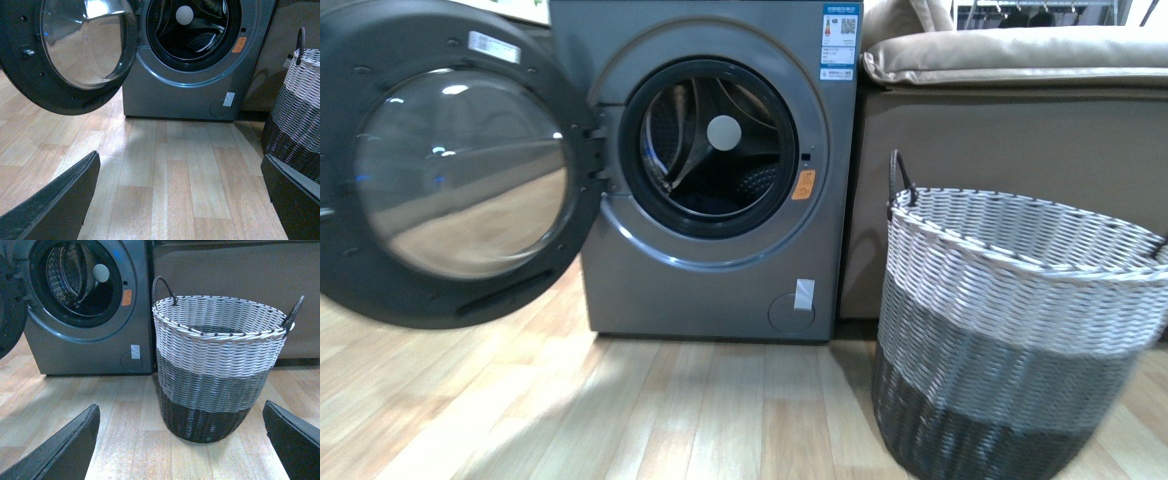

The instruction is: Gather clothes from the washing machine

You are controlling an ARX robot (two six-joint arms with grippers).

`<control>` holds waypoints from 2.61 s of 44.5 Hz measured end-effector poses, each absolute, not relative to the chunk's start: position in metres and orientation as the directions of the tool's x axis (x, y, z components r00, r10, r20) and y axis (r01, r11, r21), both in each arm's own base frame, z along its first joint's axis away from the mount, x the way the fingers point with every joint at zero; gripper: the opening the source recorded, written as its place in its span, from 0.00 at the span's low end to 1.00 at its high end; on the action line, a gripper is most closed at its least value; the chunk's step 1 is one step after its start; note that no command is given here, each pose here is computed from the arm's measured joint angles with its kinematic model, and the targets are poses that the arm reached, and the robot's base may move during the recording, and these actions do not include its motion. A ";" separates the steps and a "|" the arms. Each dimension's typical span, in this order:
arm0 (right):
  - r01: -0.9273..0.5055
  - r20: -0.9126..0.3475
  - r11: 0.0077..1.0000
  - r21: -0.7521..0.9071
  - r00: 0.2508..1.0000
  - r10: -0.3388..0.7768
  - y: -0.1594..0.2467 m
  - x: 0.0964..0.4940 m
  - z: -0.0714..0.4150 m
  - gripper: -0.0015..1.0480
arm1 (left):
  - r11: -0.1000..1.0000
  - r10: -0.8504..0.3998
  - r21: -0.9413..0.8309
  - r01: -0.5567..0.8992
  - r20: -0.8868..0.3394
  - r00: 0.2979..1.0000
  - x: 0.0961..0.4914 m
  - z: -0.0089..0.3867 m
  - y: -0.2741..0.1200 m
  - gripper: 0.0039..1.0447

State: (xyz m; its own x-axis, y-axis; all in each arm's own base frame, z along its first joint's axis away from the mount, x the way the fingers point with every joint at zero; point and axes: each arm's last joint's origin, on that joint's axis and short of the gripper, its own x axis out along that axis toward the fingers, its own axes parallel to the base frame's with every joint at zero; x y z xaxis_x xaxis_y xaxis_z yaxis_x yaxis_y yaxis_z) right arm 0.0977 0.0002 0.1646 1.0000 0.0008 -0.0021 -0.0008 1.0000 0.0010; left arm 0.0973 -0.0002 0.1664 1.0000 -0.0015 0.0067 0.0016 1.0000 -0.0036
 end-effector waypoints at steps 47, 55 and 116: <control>-0.003 -0.002 1.000 0.001 1.000 0.003 0.000 0.098 0.165 0.93 | 1.000 0.000 -0.004 0.000 0.006 1.000 0.097 0.166 0.000 0.94; 0.000 -0.002 1.000 0.001 1.000 0.000 0.000 0.098 0.165 0.93 | 1.000 -0.005 -0.004 0.005 0.007 1.000 0.097 0.166 0.000 0.94; 0.000 -0.002 1.000 0.001 1.000 0.000 0.000 0.098 0.165 0.93 | 0.922 -0.325 -0.262 0.286 -0.118 0.938 0.128 0.191 0.001 0.94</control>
State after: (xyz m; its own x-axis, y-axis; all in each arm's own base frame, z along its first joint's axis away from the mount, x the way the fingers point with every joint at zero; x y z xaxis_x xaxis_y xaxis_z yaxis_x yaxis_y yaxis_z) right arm 0.0977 0.0001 0.1646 1.0000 0.0004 -0.0025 -0.0004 1.0000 0.0006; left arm 0.1284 0.0007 0.1913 0.9383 -0.3248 -0.1185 0.2860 0.9217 -0.2619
